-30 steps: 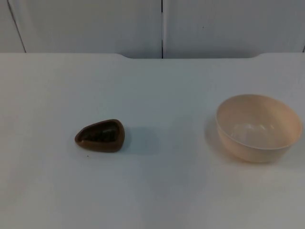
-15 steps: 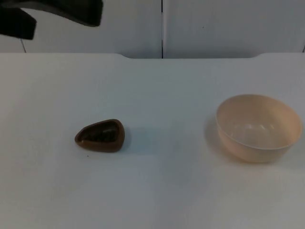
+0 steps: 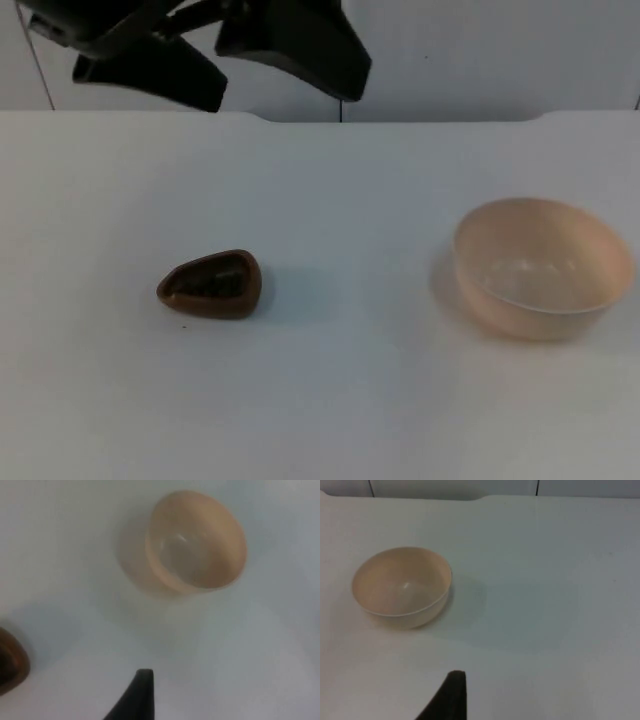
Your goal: Pick up the bowl with the left hand and pour the coffee beans from the cup into the bowl with the right hand.
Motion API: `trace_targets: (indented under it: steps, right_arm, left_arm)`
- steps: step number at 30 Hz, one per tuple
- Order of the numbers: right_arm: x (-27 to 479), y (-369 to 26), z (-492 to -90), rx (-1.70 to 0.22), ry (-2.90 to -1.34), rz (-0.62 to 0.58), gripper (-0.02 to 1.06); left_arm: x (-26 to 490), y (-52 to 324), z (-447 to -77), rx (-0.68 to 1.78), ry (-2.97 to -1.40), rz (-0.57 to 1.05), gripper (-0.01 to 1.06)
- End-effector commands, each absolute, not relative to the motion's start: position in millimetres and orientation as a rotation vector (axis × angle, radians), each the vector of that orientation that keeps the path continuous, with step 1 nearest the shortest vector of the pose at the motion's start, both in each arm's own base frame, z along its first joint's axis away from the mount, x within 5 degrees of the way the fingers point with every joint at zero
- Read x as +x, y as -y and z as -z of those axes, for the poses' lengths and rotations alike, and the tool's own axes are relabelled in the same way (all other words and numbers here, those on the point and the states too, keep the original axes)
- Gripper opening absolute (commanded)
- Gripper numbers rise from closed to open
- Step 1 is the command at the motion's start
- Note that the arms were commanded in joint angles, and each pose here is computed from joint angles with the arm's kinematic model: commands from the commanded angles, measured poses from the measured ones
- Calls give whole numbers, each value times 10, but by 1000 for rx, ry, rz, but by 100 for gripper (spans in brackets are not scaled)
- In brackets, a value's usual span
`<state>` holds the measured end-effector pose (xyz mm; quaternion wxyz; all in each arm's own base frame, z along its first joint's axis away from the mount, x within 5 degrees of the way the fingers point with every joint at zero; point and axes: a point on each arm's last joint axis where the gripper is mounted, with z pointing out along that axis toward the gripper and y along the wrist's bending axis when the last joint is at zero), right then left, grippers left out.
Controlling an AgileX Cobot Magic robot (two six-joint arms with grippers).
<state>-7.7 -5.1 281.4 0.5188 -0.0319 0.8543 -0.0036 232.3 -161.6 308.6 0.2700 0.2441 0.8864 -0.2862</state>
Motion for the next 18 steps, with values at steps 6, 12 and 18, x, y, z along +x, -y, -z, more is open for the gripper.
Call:
trace_targets:
  steps: [6, 12, 18]
  right_arm:
    - [-70, 55, -2799, -68, -2046, 17, 105]
    - [-70, 55, -2799, -68, -2046, 17, 105]
    - [-70, 55, -2799, -68, -2046, 17, 105]
  left_arm:
    - [2538, 1874, -3091, 676, -2394, 811, 99]
    - [2690, 2096, -2974, 688, -2435, 826, 99]
    - [2872, 2238, -2782, 624, -2497, 830, 99]
